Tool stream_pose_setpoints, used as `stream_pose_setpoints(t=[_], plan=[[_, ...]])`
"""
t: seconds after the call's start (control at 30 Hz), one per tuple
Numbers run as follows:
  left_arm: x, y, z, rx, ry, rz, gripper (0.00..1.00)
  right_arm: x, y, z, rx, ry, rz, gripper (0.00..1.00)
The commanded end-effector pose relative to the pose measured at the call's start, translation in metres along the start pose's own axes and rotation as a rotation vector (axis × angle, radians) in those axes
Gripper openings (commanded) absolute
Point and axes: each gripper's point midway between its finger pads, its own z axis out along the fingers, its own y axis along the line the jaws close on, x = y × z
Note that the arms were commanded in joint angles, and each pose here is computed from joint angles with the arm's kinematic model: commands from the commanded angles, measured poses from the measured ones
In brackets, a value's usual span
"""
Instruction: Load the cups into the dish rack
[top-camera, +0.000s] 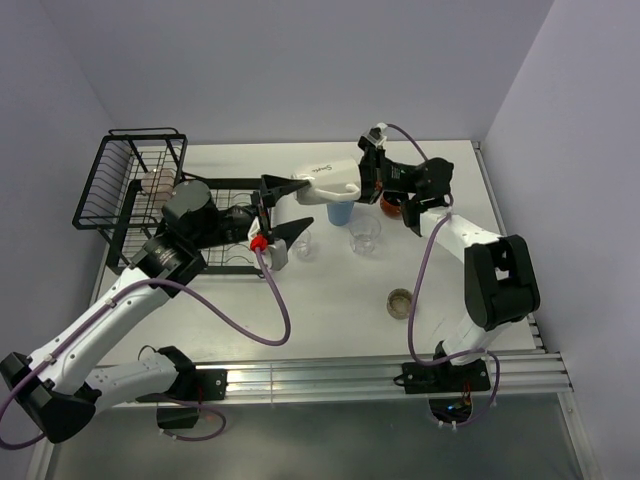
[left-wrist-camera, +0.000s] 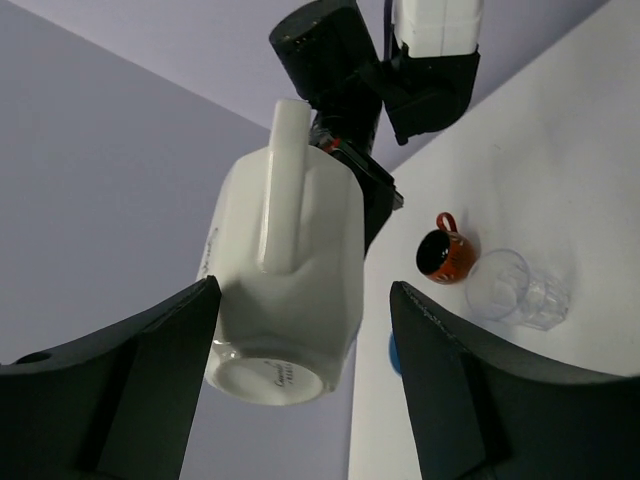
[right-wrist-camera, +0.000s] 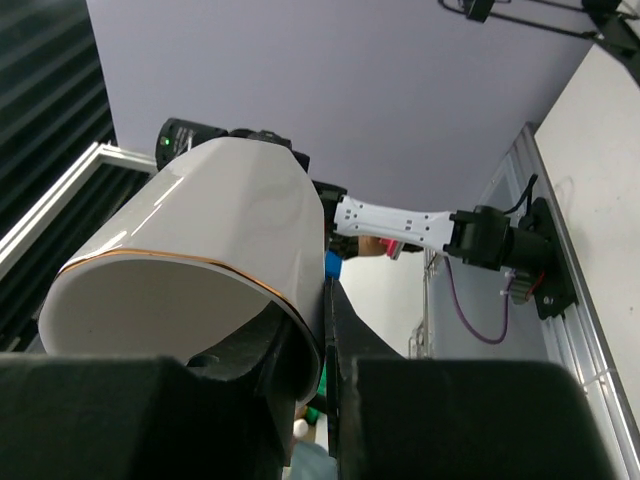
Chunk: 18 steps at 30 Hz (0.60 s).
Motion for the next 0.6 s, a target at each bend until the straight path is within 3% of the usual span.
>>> stream_pose_setpoints(t=[0.0, 0.57], plan=[[-0.013, 0.014, 0.002, -0.055, -0.035, 0.065, 0.76, 0.018, 0.029, 0.003, -0.08, 0.032, -0.165, 0.0], [-0.005, 0.002, 0.031, 0.006, -0.002, 0.071, 0.63, 0.026, 0.015, 0.016, -0.069, 0.047, -0.135, 0.0]])
